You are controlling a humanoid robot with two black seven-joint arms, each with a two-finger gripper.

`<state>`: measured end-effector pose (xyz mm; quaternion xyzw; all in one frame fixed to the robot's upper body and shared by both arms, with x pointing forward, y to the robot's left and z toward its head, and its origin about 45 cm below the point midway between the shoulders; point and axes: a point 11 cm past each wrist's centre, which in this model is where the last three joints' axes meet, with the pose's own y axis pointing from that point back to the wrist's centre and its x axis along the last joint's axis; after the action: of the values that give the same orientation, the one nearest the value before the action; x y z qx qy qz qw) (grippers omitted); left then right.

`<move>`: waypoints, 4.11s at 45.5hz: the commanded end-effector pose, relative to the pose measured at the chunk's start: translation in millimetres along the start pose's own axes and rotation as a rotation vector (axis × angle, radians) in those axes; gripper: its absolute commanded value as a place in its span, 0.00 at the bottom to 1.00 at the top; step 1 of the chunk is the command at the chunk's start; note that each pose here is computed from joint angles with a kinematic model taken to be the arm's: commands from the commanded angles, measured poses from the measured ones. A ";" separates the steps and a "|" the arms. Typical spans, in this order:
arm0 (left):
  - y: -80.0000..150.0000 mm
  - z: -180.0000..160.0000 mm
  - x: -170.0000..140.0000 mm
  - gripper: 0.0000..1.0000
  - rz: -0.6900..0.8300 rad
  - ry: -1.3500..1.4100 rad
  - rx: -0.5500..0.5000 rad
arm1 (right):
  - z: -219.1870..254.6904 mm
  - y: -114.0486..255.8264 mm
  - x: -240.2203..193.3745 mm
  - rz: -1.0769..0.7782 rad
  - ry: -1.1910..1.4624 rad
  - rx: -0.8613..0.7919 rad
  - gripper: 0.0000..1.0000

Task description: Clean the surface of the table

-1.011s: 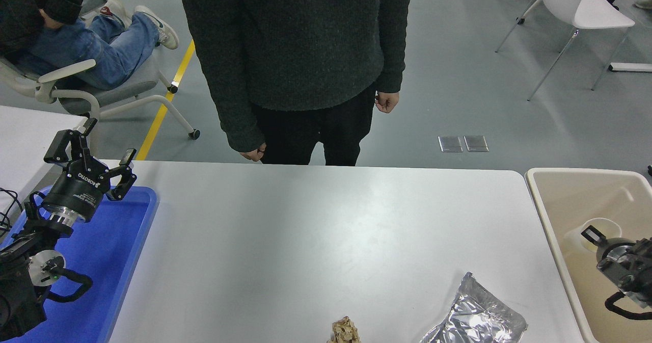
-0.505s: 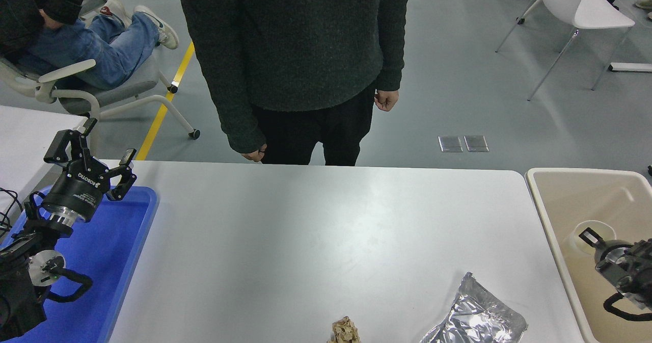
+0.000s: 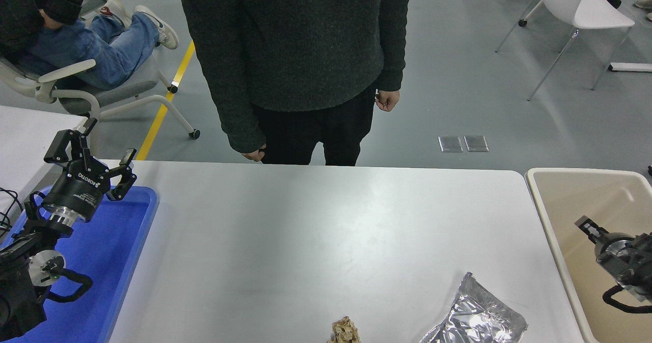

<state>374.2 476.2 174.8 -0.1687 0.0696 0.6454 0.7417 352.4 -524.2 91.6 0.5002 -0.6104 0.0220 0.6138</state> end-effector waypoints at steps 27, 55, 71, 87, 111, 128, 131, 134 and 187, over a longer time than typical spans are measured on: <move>-0.1 -0.1 -0.1 1.00 0.000 0.000 0.000 | -61.5 44.2 57.7 -0.125 -0.421 0.262 0.98; -0.1 -0.1 -0.2 1.00 -0.001 0.001 0.000 | -170.6 118.6 68.8 -0.289 -0.801 0.653 0.98; -0.1 -0.1 -0.2 1.00 -0.001 0.001 0.000 | -189.1 126.0 18.3 -0.369 -0.960 0.747 0.98; -0.1 -0.1 -0.2 1.00 -0.001 0.001 0.000 | -201.1 128.4 -32.5 -0.413 -1.057 0.772 0.98; -0.1 -0.1 -0.1 1.00 0.000 0.000 0.000 | -187.2 109.0 -37.2 -0.326 -1.034 0.762 0.98; -0.1 -0.1 -0.2 1.00 -0.001 0.001 0.000 | -187.4 108.6 -37.6 -0.325 -1.034 0.760 0.98; -0.1 -0.1 -0.2 1.00 -0.001 0.001 0.000 | -187.0 108.4 -36.6 -0.323 -1.034 0.761 0.98; -0.1 -0.1 -0.2 1.00 -0.001 0.001 0.000 | -186.4 108.0 -34.8 -0.319 -1.031 0.761 0.98; -0.1 -0.1 -0.2 1.00 -0.001 0.001 0.000 | -83.6 142.5 25.6 -0.262 0.365 0.830 0.98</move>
<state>374.3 475.9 174.8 -0.1693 0.0700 0.6448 0.7421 354.6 -403.2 208.6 0.7701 -0.4653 0.2137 0.3805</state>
